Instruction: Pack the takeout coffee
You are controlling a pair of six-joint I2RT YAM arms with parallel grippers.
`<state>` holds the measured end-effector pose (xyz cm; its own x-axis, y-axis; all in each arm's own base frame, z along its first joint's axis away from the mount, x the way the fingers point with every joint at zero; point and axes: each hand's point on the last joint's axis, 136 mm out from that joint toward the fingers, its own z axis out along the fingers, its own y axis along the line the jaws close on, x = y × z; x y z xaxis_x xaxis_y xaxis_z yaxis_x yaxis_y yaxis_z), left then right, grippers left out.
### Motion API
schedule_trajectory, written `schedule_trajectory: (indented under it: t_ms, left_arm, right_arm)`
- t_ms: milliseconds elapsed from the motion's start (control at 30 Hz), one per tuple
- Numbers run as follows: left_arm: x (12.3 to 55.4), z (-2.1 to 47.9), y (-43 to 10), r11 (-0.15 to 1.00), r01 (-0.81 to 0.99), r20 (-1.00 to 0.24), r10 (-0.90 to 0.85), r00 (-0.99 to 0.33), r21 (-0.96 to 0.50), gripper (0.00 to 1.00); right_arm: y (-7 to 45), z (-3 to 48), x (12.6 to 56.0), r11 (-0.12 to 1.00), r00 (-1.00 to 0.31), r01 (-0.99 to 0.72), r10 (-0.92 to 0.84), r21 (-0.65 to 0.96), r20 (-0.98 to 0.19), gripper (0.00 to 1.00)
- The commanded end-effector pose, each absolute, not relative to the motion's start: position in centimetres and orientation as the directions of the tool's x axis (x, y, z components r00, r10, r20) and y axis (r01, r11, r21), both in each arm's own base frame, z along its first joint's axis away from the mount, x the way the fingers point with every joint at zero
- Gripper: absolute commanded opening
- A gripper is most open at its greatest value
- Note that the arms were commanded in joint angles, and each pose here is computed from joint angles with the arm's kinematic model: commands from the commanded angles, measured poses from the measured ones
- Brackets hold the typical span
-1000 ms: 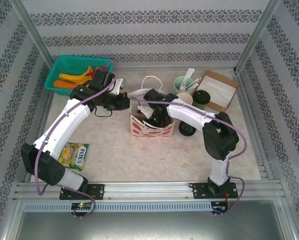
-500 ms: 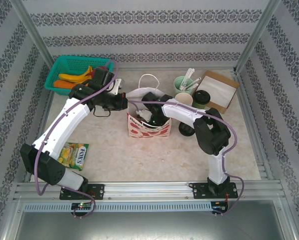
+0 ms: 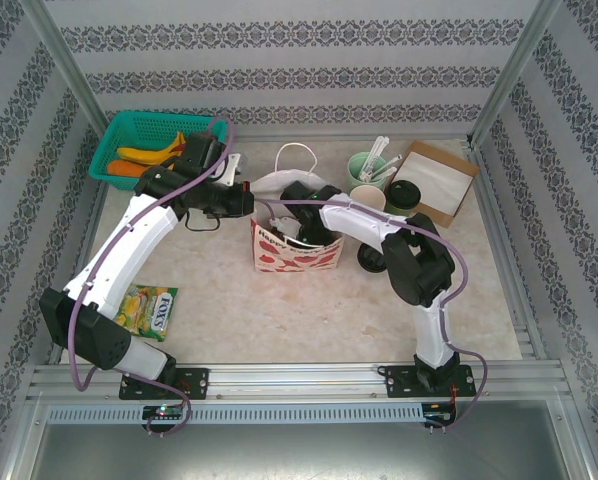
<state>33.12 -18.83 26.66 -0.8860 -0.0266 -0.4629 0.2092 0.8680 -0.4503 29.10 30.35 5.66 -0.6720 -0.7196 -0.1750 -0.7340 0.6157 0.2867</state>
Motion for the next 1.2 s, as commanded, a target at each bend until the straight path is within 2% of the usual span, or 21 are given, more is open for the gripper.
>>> schedule_trajectory:
  t_ms: [0, 267, 600, 700, 800, 1000, 1033, 1067, 1167]
  left_arm:
    - [33.6, 27.1, -18.9, 0.869, 0.228, -0.482, -0.014, -0.876, -0.440, 0.00]
    - [33.6, 26.5, -18.8, 0.875, 0.217, -0.470, -0.013, -0.883, -0.433, 0.00]
    - [34.1, 26.0, -18.2, 0.893, 0.202, -0.478, -0.016, -0.878, -0.403, 0.00]
    - [34.1, 26.1, -18.3, 0.891, 0.207, -0.481, -0.015, -0.877, -0.405, 0.00]
    - [34.2, 26.2, -18.3, 0.891, 0.210, -0.485, -0.013, -0.875, -0.403, 0.00]
    - [34.3, 26.0, -18.0, 0.901, 0.198, -0.488, -0.017, -0.873, -0.386, 0.00]
    - [34.4, 26.0, -17.9, 0.902, 0.195, -0.488, -0.019, -0.872, -0.384, 0.00]
    - [34.4, 26.0, -17.9, 0.904, 0.193, -0.488, -0.021, -0.872, -0.382, 0.00]
    - [34.5, 26.0, -17.8, 0.905, 0.192, -0.491, -0.022, -0.871, -0.379, 0.00]
  right_arm:
    - [33.4, 11.2, 28.8, 0.517, -0.625, -0.776, -0.703, 0.360, -0.338, 0.29]
    - [33.8, 13.0, 29.5, 0.513, -0.600, -0.800, -0.685, 0.311, -0.414, 0.58]
    - [34.0, 18.1, 29.9, 0.507, -0.558, -0.820, -0.601, 0.266, -0.573, 0.71]
    - [33.9, 19.1, 29.7, 0.504, -0.550, -0.823, -0.589, 0.262, -0.592, 0.74]
    - [33.7, 19.7, 29.5, 0.503, -0.545, -0.825, -0.585, 0.259, -0.600, 0.82]
    - [33.2, 21.1, 29.1, 0.503, -0.534, -0.829, -0.580, 0.245, -0.615, 0.84]
    - [33.1, 21.4, 29.1, 0.503, -0.531, -0.830, -0.576, 0.242, -0.622, 0.85]
    - [33.0, 21.7, 29.0, 0.502, -0.527, -0.831, -0.574, 0.239, -0.627, 0.97]
    - [32.8, 22.4, 28.9, 0.507, -0.522, -0.830, -0.564, 0.230, -0.640, 0.98]
